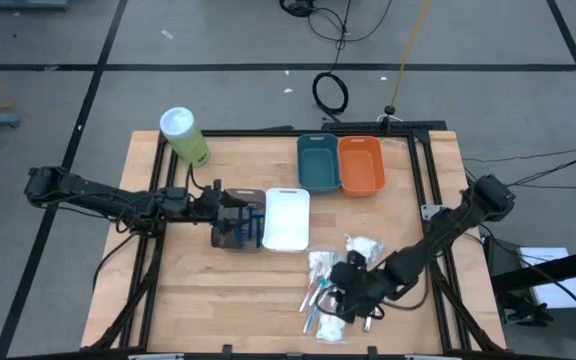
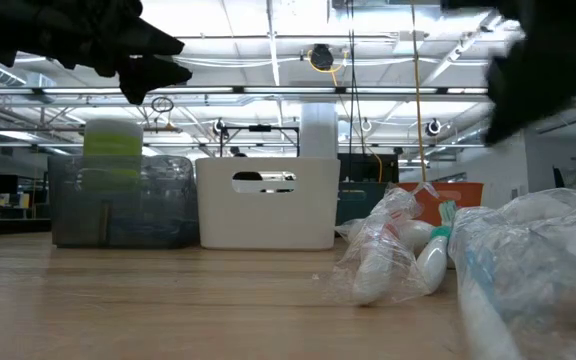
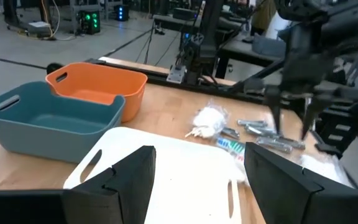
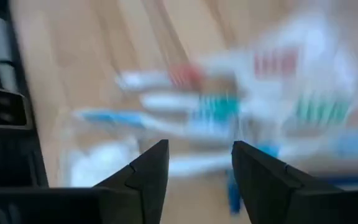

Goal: Pick & Place Travel size toiletries
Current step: Put the blue razor into the black bin

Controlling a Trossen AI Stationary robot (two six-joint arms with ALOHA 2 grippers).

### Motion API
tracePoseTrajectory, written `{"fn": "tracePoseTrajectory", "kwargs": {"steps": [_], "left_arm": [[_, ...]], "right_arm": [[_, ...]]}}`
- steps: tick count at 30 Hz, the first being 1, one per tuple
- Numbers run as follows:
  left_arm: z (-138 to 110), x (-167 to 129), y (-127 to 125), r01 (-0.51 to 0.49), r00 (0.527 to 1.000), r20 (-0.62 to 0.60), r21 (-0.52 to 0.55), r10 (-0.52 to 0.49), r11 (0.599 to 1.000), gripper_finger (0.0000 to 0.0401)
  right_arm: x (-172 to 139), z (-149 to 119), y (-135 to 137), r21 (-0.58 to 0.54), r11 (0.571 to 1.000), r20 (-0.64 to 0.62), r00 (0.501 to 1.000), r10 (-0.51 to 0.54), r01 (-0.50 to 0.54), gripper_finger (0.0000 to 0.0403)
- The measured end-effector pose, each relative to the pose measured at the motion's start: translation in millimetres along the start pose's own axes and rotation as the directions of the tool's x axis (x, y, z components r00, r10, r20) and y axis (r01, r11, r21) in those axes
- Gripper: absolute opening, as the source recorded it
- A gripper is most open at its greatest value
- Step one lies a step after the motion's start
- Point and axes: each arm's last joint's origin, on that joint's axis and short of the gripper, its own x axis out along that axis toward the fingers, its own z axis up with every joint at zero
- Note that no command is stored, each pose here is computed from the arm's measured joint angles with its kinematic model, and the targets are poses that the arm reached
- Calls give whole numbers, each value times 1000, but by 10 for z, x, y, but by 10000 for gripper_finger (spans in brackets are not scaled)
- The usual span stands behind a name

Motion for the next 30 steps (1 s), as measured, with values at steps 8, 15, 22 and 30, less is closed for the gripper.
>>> {"fn": "tracePoseTrajectory", "kwargs": {"steps": [8, 15, 22, 30], "left_arm": [[-7, 0, 1, -1, 1000, -7, 25, 2, 1000, 244], [-7, 0, 4, -3, 1000, -8, 25, 4, 1000, 244], [-20, 0, 6, -7, 1000, -20, 24, 7, 1000, 244], [-23, 0, 7, -7, 1000, -23, 24, 8, 1000, 244]], "right_arm": [[362, -386, -222, 327, 941, -192, 969, 158, -89, 152], [412, -530, -458, 418, 907, -213, 966, 148, -47, 143], [280, -541, -610, 453, 891, -262, 957, 126, 7, 121], [68, -446, -800, 449, 884, -204, 978, -42, 131, 94]]}}
